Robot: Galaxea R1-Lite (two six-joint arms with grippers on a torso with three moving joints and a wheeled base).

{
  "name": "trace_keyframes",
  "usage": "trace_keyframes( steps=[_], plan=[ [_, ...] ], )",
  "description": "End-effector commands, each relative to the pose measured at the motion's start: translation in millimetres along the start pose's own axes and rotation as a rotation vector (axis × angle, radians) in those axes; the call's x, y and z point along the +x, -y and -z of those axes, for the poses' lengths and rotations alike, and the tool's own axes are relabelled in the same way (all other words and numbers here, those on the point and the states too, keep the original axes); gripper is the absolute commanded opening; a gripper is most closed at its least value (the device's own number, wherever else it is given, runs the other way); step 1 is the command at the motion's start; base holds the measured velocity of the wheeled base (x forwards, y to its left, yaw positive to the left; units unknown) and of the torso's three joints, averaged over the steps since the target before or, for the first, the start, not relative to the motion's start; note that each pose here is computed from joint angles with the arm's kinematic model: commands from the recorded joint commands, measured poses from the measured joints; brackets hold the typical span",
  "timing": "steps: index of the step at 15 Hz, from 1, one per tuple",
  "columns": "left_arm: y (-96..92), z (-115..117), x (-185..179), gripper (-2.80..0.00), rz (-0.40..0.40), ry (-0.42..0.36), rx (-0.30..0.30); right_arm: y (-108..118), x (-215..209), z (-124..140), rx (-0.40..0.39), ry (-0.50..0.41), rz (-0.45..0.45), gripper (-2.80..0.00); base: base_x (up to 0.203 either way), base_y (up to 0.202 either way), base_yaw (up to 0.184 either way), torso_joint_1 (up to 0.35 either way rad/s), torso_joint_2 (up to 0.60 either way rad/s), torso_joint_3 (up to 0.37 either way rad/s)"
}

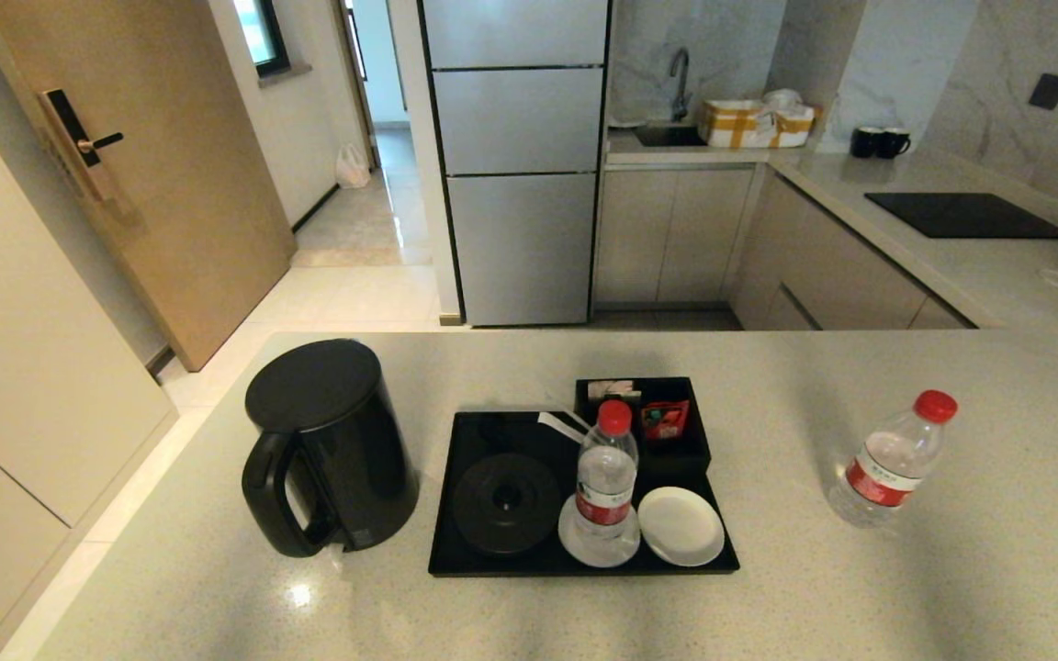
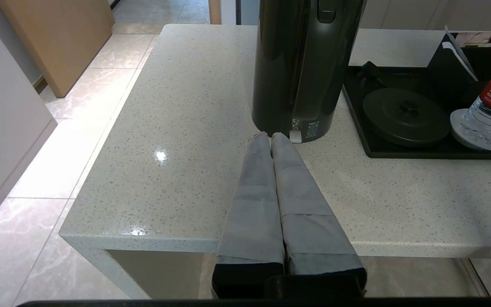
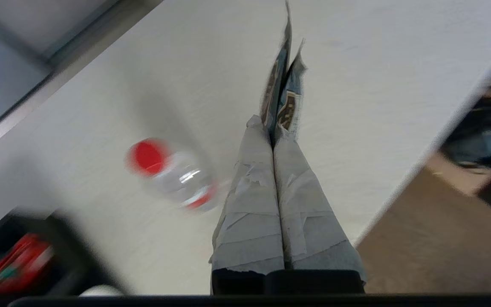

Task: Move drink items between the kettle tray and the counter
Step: Place it on the right

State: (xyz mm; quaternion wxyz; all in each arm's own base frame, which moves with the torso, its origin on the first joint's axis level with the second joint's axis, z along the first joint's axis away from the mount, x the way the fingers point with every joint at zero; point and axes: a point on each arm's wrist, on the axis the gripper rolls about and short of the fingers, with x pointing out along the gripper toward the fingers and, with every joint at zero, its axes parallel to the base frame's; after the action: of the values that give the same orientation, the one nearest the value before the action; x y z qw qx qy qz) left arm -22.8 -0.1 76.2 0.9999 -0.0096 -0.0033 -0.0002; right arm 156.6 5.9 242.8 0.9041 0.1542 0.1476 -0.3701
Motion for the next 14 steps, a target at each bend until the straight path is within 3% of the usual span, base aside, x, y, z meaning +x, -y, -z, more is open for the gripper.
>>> trace_keyframes(
  steps=[1, 6, 10, 11, 14],
  plan=[
    [0.0, -0.1, 0.0, -2.8, 0.0, 0.001, -0.001, 16.3, -8.8, 0.5, 0.026, 0.039, 0.029, -2.8, 0.0, 0.0, 0.0, 0.0, 0.0, 0.0],
    [0.0, 0.4, 0.1, -2.8, 0.0, 0.0, -0.001, 51.3, -25.8, 0.8, 0.075, 0.135, 0.127, -2.8, 0.0, 0.0, 0.0, 0.0, 0.0, 0.0],
    [0.0, 0.3, 0.1, -2.8, -0.002, 0.0, -0.001, 83.3, -22.4, 48.2, 0.055, 0.142, 0.189, -2.8, 0.0, 0.0, 0.0, 0.0, 0.0, 0.0],
    [0.0, 0.3, 0.1, -2.8, 0.0, 0.0, -0.001, 86.1, -23.8, 51.7, 0.073, 0.161, 0.162, -2.8, 0.0, 0.0, 0.0, 0.0, 0.0, 0.0],
    [0.0, 0.4, 0.1, -2.8, 0.0, 0.0, -0.001, 98.5, -42.6, 58.9, 0.049, 0.173, -0.1, -2.8, 0.0, 0.0, 0.0, 0.0, 0.0, 0.0]
  ],
)
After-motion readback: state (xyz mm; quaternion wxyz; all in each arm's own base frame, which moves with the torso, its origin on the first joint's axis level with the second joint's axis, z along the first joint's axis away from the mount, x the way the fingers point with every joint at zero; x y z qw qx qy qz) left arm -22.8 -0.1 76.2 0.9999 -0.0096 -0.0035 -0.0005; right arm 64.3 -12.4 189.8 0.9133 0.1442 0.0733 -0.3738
